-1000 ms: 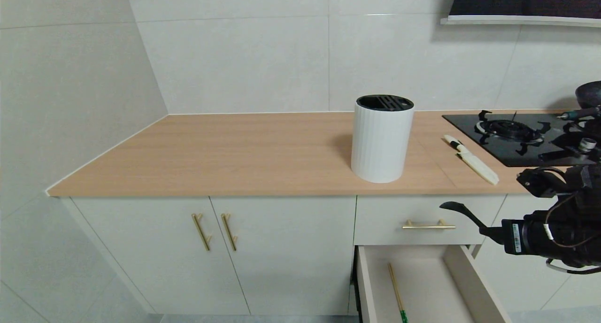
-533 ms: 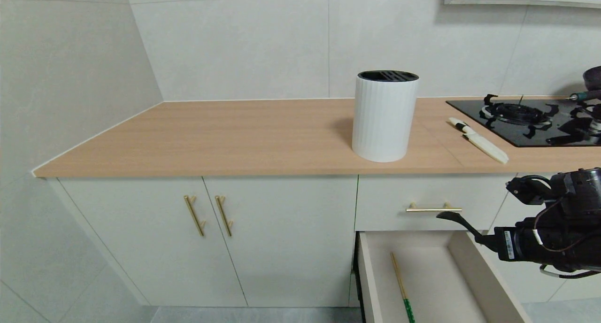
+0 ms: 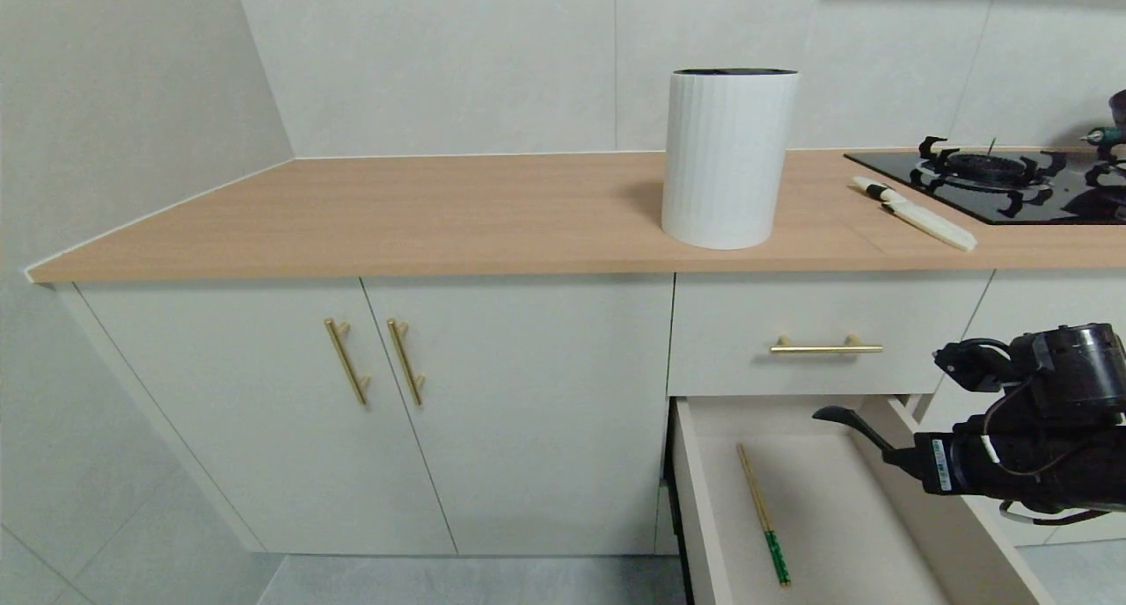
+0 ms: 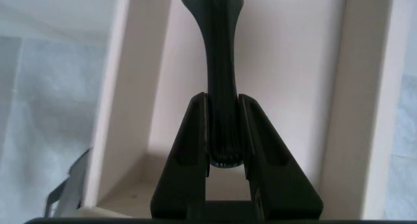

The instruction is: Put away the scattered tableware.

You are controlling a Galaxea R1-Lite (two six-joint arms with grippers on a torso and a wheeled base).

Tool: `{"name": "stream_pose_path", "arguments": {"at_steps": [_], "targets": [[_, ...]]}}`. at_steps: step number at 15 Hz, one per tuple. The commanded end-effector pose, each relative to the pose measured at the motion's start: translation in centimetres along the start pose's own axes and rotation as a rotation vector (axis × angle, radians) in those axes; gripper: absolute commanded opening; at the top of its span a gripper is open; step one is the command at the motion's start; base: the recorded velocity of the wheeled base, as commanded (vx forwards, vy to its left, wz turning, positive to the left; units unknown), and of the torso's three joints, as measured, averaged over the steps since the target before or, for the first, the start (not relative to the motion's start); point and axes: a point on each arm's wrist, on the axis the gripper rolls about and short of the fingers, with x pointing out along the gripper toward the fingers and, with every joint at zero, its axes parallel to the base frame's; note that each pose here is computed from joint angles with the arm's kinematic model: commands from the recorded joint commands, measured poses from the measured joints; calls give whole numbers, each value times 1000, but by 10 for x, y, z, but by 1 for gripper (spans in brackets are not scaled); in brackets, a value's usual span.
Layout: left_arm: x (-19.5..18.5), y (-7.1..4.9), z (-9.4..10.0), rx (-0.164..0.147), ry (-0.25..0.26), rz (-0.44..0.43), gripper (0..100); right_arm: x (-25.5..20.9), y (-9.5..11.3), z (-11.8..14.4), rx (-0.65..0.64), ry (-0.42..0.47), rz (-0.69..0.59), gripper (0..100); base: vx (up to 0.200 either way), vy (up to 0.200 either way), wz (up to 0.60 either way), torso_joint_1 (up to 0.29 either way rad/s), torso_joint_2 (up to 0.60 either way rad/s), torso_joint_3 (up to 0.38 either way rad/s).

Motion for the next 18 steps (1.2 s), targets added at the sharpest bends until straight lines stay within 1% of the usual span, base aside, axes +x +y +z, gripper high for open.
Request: {"name": "stream_pose_path", "arguments": {"at_steps": [1, 6, 10, 12, 15, 18], "targets": [[0, 0, 0, 0, 1, 1, 100, 5, -1, -2, 4, 19, -2, 0, 0, 0, 0, -134, 452, 310], [0, 0, 0, 0, 1, 1, 100, 16, -3, -6, 4, 33, -2, 0, 0, 0, 0, -82, 388, 293], [0, 0, 0, 0, 1, 1, 100, 20, -4, -9, -1, 51, -3, 0, 0, 0, 0, -18, 61, 31], [0, 0, 0, 0, 1, 1, 100, 27, -5, -12, -16, 77, -5, 0, 0, 0, 0, 0, 0, 0], [0, 0, 0, 0, 1, 1, 100, 60, -11, -21, -12, 108, -25, 0, 0, 0, 0, 0, 0, 0], [0, 0, 0, 0, 1, 1, 100, 100, -21, -39, -8, 105, -100, 0, 0, 0, 0, 0, 0, 0]]}}
